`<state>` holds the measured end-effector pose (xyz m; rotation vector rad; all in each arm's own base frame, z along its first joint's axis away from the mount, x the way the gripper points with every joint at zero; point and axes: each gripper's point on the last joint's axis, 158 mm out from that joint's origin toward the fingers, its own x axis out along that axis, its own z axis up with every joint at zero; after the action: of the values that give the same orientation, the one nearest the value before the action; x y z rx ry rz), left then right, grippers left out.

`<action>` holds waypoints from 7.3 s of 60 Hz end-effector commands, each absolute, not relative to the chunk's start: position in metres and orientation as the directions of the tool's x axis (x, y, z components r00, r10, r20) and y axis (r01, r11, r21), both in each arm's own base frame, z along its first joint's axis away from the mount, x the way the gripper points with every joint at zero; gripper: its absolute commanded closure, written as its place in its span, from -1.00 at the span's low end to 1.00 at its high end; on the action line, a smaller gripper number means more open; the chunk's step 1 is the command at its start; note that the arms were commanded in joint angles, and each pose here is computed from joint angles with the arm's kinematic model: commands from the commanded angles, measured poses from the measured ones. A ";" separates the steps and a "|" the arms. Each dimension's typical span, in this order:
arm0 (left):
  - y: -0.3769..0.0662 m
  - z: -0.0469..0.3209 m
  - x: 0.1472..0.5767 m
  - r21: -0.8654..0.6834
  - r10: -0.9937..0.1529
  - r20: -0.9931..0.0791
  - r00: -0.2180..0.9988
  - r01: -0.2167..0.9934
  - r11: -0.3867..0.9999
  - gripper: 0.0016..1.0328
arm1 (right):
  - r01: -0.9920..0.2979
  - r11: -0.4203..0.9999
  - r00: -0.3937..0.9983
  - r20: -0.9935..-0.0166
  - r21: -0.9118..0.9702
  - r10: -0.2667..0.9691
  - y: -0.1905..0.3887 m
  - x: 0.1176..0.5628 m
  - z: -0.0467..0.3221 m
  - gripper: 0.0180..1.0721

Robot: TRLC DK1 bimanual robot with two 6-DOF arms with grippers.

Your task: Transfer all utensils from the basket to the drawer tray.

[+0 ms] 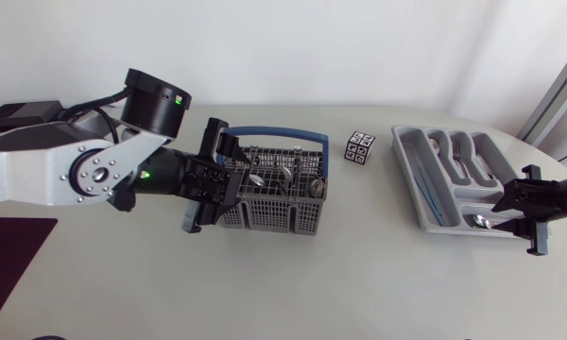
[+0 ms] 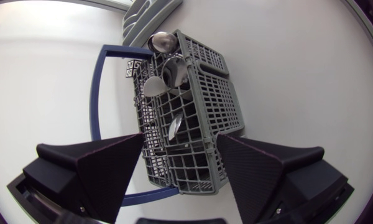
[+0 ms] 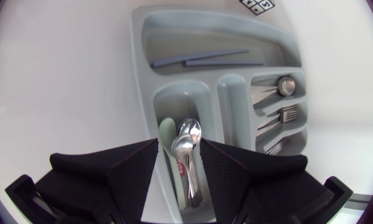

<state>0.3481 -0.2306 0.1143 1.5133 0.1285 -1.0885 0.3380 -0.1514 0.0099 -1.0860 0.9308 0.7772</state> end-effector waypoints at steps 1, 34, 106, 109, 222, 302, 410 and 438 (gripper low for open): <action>-0.232 0.097 0.352 0.715 -0.471 -0.693 0.546 0.605 -0.351 -0.30 | -0.879 0.286 0.427 -0.898 -0.383 0.110 -0.127 0.328 0.018 -0.06; -0.241 0.080 0.387 0.784 -0.487 -0.621 0.614 0.482 -0.392 0.54 | -0.848 0.256 0.518 -0.828 -0.464 0.215 -0.026 0.307 0.067 -0.17; -0.232 0.154 0.359 0.837 -0.533 -0.547 0.646 0.409 -0.363 0.94 | -0.857 0.245 0.509 -0.819 -0.453 0.265 0.000 0.295 0.061 -0.17; -0.232 0.158 0.358 0.835 -0.533 -0.550 0.643 0.407 -0.371 0.94 | -0.860 0.242 0.505 -0.820 -0.450 0.268 0.002 0.292 0.059 -0.17; -0.340 0.225 0.306 0.109 -0.566 -0.641 0.519 0.791 0.602 0.94 | -0.711 0.619 0.693 -0.478 -0.333 0.539 0.186 0.274 0.202 -0.18; -0.353 0.248 0.332 -0.083 -0.630 -0.597 0.497 0.743 0.664 -0.80 | -0.730 0.614 0.665 -0.517 -0.301 0.538 0.218 0.305 0.168 0.89; -0.285 0.118 0.314 0.666 -0.449 -0.738 0.504 0.649 -0.367 -0.80 | -0.856 0.326 0.455 -0.885 -0.402 0.102 -0.187 0.367 -0.019 0.07; -0.302 0.109 0.331 0.692 -0.436 -0.721 0.538 0.540 -0.479 0.21 | -0.844 0.317 0.497 -0.854 -0.434 0.156 -0.135 0.336 0.003 0.03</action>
<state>0.3278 -0.2962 0.1132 1.6669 0.1153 -1.1418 0.3435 -0.1491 0.0049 -1.0456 0.8151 0.7374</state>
